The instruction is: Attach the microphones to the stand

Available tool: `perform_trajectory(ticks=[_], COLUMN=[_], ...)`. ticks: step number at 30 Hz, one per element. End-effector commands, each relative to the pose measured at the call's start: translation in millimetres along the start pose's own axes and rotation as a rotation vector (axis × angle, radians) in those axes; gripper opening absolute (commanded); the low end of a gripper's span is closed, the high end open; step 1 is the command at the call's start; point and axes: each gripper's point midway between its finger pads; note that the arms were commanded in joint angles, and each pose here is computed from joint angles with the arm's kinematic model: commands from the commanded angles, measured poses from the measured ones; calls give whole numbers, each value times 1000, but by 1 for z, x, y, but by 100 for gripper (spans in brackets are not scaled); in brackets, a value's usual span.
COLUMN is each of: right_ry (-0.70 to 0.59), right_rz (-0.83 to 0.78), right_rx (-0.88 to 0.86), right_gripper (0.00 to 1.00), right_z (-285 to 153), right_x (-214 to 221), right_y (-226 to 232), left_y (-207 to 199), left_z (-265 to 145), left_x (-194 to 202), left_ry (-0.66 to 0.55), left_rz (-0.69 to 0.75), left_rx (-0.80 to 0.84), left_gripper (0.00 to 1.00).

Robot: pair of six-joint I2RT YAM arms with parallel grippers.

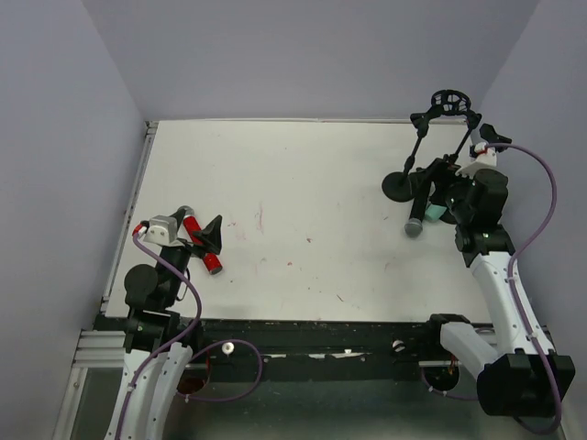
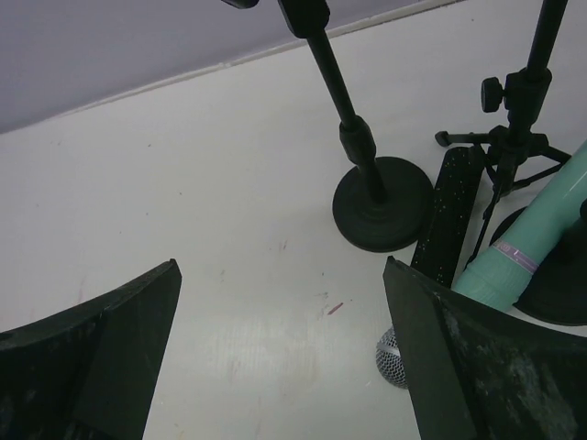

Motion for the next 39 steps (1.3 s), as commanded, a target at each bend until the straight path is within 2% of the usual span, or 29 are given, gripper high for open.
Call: perform_trajectory(ticks=[1,7,11,12,14,29,35,39], right_ry=[-8,10,38,43,39,163,130,143], right_rz=[5,-184,-491,-532,-602,-417,-321,-252], right_rx=[-18,-237,-674,-798,-926,-626,-510,-496], right_gripper=[100,100,100,100,100,100,100,100], right_z=[-8,-15,-45,-58,-73,-5,15,25], right_x=[-11,10,55,67,80,35,-37,-67], right_y=[6,33,80,92,101,70,70,74], left_y=[-8,-6,-7,-8,-8,-14,-17,-19], left_z=[0,1,0,0,0,-7,-10,-11], left_x=[-5,-4,-4,-5,-4,-14,-18,-20], left_ry=[-9,-5,-5,-6,-4,-44,-58,-68], left_rz=[8,5,1,0,-4,-17,-19,-20], left_rx=[39,29,33,39,40,59,70,81], left_gripper=[98,98,98,98,98,98,98,98])
Point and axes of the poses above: each gripper's point midway between its finger pads, its own z axis out along the fingers, its own y axis along the line the jaws close on, x = y × z, and after that the axes turned 8 degrees about -z, right-handed
